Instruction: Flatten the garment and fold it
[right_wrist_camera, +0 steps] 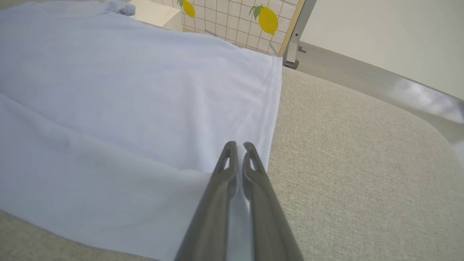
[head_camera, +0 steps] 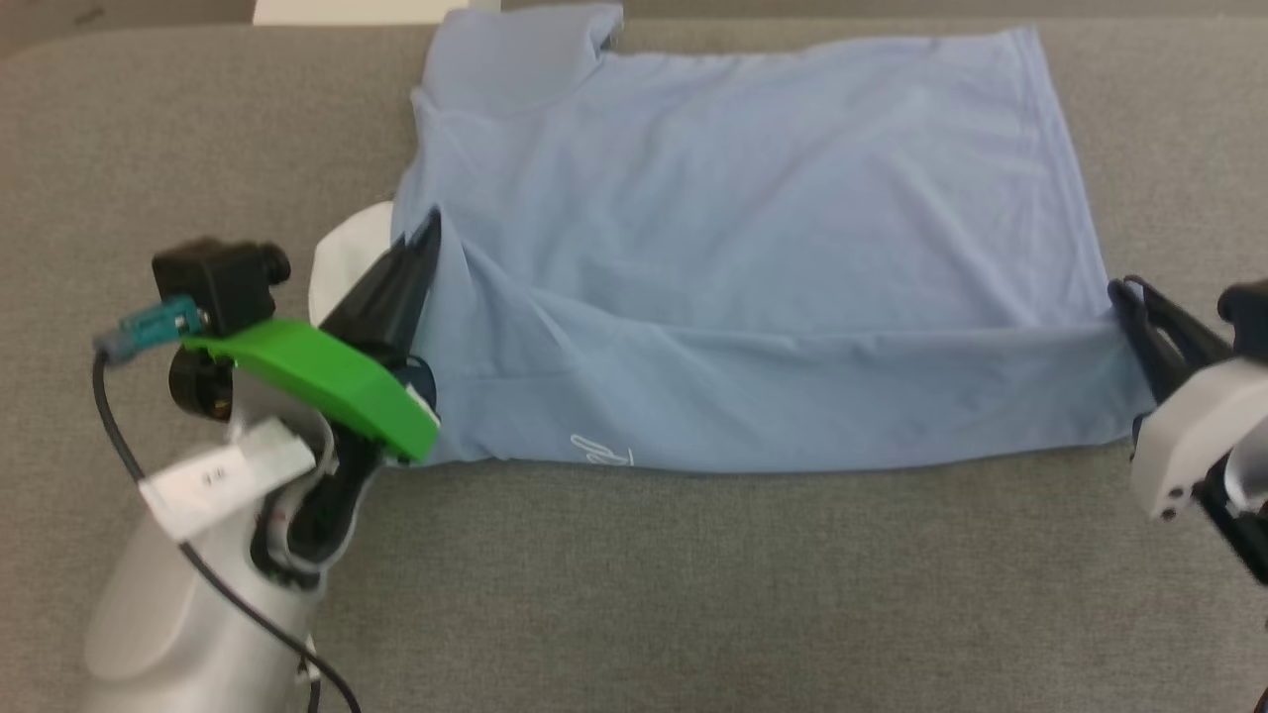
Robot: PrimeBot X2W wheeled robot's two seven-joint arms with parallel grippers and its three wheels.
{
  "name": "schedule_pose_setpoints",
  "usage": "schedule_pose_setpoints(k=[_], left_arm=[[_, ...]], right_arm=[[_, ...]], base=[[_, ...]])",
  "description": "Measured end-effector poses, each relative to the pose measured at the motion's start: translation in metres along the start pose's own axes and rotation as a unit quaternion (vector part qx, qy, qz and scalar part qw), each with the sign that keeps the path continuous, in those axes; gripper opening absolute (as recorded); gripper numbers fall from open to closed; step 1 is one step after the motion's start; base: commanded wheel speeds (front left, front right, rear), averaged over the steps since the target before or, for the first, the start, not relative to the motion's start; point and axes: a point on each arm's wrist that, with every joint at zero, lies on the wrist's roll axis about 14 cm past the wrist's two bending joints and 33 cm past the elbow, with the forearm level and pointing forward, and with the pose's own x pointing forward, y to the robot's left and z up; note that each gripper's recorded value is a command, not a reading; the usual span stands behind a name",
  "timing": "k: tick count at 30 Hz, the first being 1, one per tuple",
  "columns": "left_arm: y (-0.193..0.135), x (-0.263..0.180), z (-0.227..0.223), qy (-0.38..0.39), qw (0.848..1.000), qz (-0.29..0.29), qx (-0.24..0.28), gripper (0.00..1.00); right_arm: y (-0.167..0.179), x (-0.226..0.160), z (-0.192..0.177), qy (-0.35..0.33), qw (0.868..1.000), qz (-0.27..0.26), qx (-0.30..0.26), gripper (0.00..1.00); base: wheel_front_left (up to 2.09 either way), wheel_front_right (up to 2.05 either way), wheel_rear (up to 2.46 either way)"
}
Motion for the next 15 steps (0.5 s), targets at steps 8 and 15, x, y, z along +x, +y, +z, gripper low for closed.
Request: schedule_pose_setpoints(k=[8, 15], left_arm=[[0.046, 0.038, -0.026, 0.078, 0.996, 0.038, -0.019, 0.00], [0.092, 0.028, -0.099, 0.250, 0.961, 0.107, -0.046, 0.00]], right_arm=[[-0.015, 0.044, -0.022, 0.069, 0.998, 0.003, -0.009, 0.00], [-0.012, 0.065, -0.061, 0.160, 0.987, 0.020, 0.007, 0.00]], base=[[0.00, 0.00, 0.00], [0.00, 0.00, 0.00]])
